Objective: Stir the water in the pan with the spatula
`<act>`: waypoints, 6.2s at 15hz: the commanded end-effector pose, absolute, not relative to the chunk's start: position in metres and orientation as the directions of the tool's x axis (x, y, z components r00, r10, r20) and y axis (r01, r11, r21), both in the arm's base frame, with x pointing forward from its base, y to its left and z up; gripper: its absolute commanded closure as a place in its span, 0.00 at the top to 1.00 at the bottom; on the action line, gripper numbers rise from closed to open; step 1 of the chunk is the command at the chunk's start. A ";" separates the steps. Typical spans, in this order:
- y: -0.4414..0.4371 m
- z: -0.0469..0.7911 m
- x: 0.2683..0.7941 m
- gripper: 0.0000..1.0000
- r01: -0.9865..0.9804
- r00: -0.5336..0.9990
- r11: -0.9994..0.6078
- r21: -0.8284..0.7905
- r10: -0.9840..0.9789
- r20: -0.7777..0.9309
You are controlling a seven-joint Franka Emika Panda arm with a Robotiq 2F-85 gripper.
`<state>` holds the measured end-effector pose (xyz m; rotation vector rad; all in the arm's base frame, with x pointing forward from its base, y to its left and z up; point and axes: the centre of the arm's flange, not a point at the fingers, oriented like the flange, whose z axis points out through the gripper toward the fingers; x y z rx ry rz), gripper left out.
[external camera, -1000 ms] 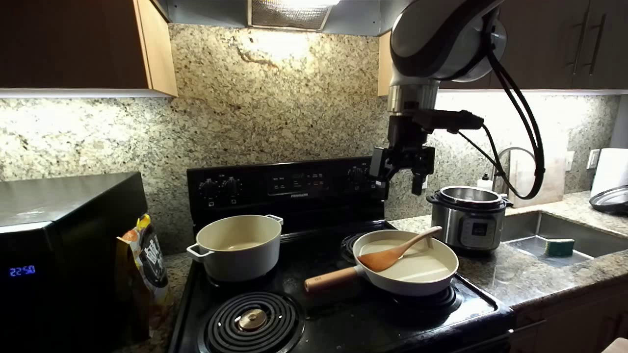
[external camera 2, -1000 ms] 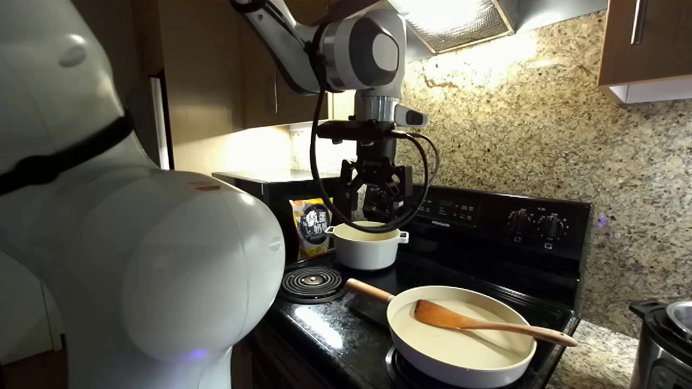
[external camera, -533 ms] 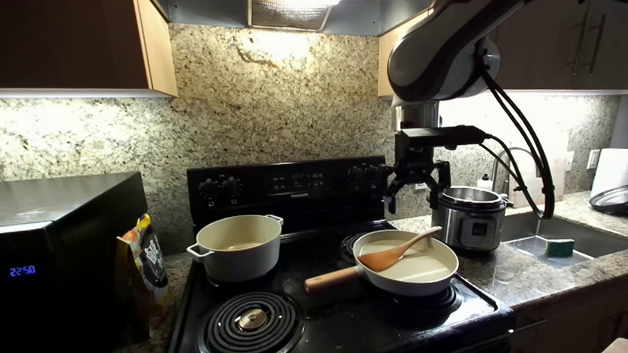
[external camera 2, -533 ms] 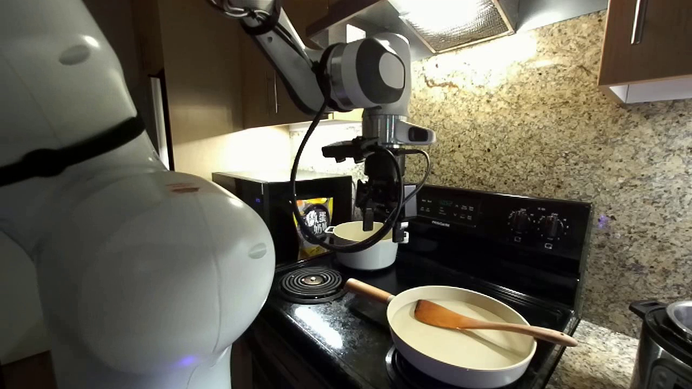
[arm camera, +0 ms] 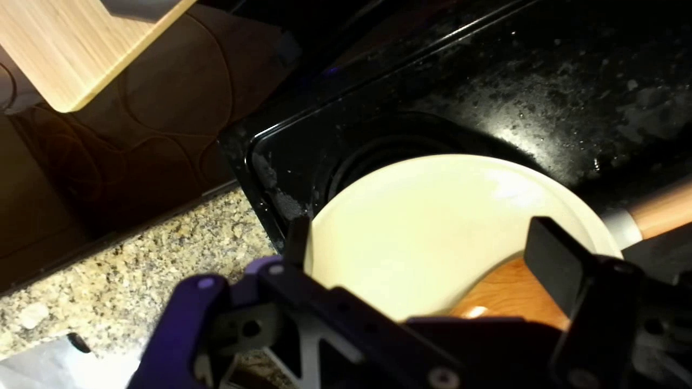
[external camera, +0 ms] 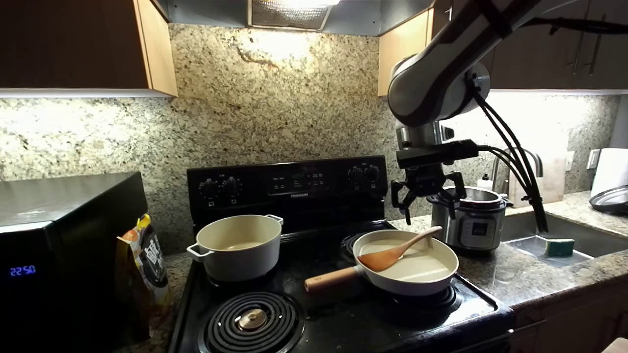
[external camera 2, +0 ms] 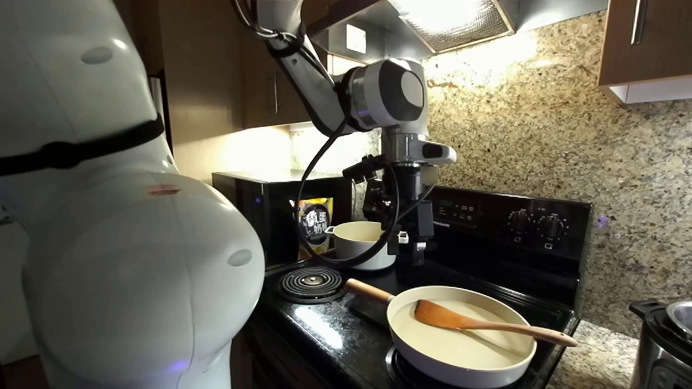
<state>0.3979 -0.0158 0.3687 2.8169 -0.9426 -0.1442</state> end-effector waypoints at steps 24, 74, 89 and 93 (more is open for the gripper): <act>-0.074 0.391 0.440 1.00 -0.711 0.699 -0.694 0.116 -0.716 0.001; -0.179 0.326 0.534 1.00 -0.943 0.320 -0.307 0.124 -0.943 0.095; -0.220 0.276 0.559 1.00 -0.965 0.235 -0.232 0.122 -0.972 0.004; -0.232 0.267 0.564 1.00 -0.964 0.239 -0.238 0.119 -0.971 -0.003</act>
